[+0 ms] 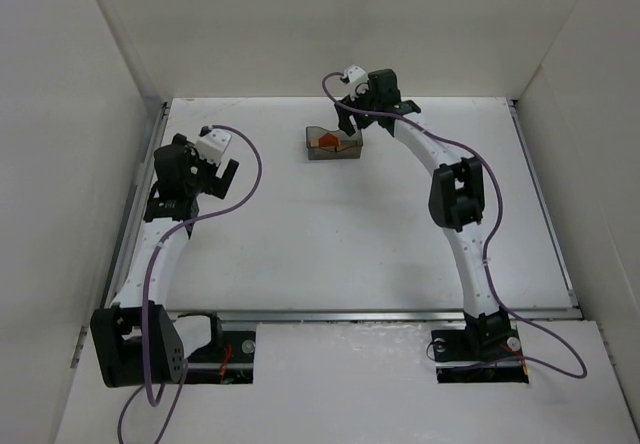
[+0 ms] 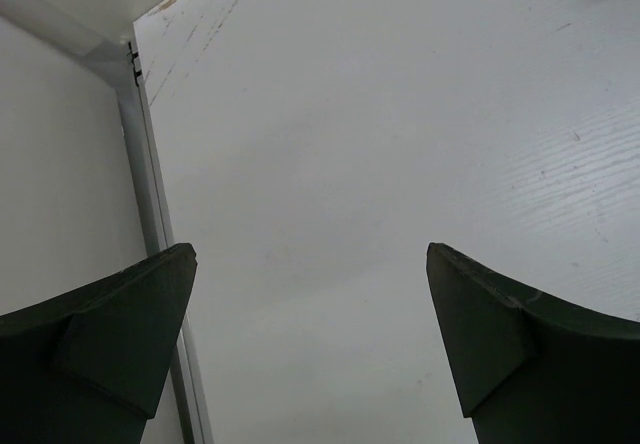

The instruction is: Build the wood block tower

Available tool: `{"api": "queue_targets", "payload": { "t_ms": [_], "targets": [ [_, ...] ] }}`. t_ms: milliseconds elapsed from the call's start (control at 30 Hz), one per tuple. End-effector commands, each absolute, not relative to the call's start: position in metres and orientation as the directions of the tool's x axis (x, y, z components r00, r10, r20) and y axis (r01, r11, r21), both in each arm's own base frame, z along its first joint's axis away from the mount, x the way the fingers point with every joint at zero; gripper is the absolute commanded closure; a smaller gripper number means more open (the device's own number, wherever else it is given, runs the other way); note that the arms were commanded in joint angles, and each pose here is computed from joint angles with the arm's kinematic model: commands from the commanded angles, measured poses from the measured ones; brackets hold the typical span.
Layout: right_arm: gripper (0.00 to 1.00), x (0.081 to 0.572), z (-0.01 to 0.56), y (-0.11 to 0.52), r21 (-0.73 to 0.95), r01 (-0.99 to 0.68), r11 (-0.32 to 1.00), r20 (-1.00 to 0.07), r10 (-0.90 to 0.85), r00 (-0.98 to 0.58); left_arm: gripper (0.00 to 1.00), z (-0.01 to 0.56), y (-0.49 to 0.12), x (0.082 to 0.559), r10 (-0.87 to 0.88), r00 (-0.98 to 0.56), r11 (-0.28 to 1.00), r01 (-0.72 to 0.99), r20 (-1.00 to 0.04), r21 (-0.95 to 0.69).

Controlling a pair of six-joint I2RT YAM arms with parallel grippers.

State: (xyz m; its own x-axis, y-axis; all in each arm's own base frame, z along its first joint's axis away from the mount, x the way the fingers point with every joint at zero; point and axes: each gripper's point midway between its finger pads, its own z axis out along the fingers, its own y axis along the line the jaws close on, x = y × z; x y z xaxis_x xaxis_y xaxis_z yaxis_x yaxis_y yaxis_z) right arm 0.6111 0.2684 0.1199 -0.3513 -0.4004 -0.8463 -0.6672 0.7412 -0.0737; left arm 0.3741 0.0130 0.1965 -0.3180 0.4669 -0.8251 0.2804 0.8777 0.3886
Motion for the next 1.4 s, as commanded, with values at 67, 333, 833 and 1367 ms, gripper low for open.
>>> {"api": "queue_targets", "payload": {
  "t_ms": [67,333,833,1367],
  "targets": [
    [0.23,0.614,0.143,0.280,-0.102,-0.632,0.769,-0.866,-0.381,-0.324,0.00,0.220,0.010,0.384,0.497,-0.259,0.858,0.288,-0.828,0.424],
    [0.37,0.593,0.119,0.256,-0.010,-0.442,0.897,-0.807,-0.268,-0.526,0.00,0.214,0.011,0.381,0.488,-0.281,0.864,0.286,-0.826,0.414],
    [0.86,0.568,0.098,0.259,-0.026,-0.455,0.890,-0.760,-0.313,-0.569,0.00,0.210,0.010,0.368,0.478,-0.285,0.870,0.283,-0.831,0.403],
    [1.00,0.533,0.170,0.176,-0.294,0.022,0.956,-0.831,-0.244,-0.499,0.03,0.216,0.008,0.350,0.479,-0.250,0.868,0.275,-0.842,0.412]
  ]
}}
